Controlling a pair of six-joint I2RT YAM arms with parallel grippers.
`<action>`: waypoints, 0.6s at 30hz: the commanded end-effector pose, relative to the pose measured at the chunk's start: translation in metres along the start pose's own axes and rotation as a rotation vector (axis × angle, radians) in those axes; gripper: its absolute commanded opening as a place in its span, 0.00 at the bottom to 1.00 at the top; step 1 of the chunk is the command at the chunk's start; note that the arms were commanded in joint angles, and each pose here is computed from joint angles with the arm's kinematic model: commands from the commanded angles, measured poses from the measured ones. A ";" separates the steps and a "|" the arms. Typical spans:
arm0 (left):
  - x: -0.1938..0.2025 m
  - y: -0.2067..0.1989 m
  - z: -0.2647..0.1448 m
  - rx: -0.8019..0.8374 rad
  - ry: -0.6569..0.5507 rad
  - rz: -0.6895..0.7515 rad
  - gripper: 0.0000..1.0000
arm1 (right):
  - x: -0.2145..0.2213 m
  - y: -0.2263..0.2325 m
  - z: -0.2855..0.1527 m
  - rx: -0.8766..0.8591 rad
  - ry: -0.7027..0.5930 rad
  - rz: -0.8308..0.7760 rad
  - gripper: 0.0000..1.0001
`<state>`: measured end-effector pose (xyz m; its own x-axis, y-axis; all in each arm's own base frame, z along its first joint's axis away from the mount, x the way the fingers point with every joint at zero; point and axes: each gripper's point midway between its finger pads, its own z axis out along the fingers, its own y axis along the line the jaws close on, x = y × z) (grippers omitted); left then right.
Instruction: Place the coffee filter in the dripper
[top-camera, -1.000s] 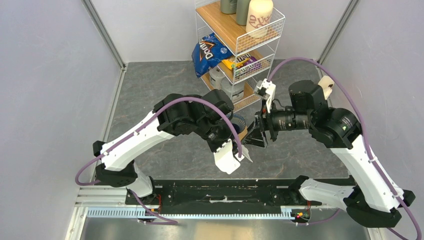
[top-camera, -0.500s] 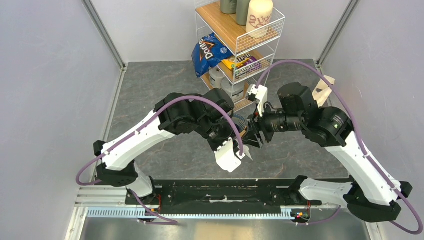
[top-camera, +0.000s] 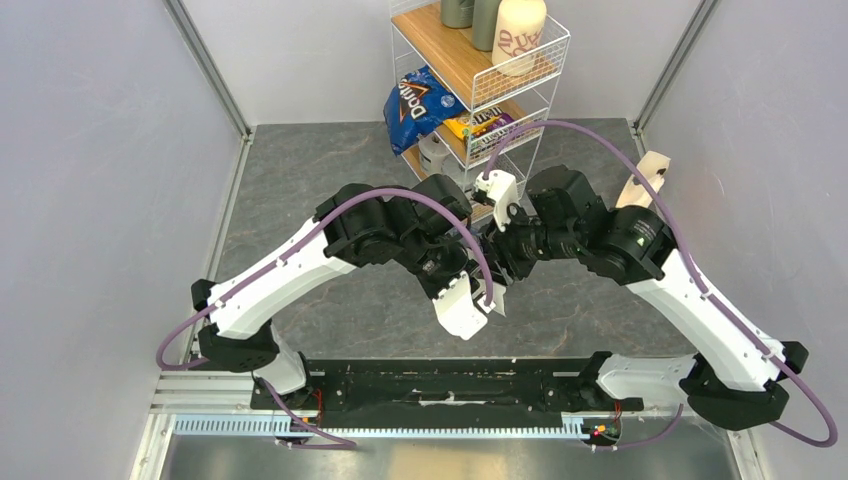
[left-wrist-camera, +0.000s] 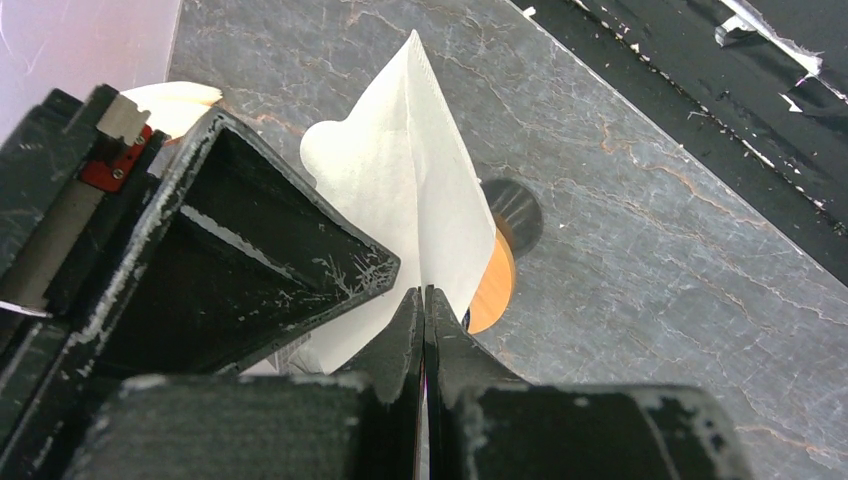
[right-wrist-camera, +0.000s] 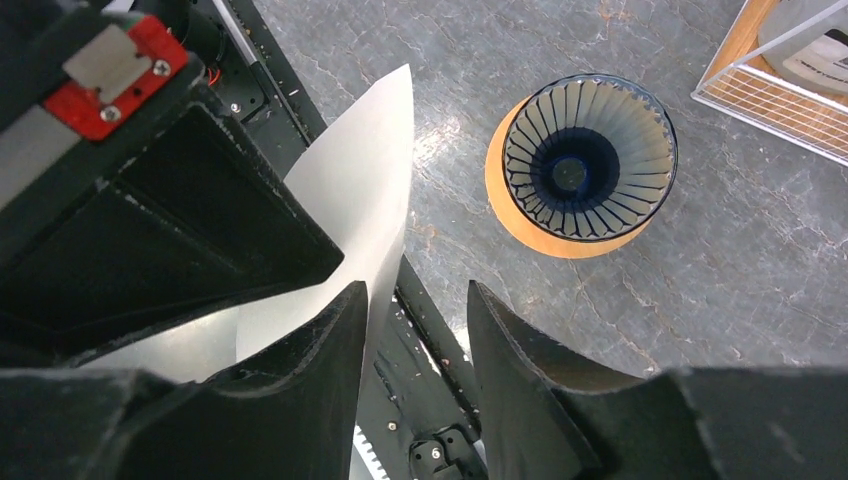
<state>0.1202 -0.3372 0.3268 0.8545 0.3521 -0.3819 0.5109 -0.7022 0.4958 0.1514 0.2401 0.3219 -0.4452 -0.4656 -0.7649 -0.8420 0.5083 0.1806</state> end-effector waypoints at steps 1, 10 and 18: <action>-0.004 0.016 -0.011 -0.068 -0.003 0.004 0.02 | -0.005 0.002 0.001 0.004 -0.010 0.034 0.49; 0.002 0.015 -0.015 -0.077 0.029 0.008 0.02 | 0.012 -0.005 0.009 0.042 0.044 0.086 0.46; -0.003 0.022 -0.017 -0.110 0.014 -0.004 0.04 | 0.001 -0.013 0.010 0.088 0.011 0.095 0.00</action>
<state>0.1282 -0.3355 0.3272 0.8568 0.3774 -0.3514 0.5129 -0.6942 0.5049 0.1548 0.2375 0.3017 -0.5367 -0.4576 -0.7088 -0.7831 0.5829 0.2167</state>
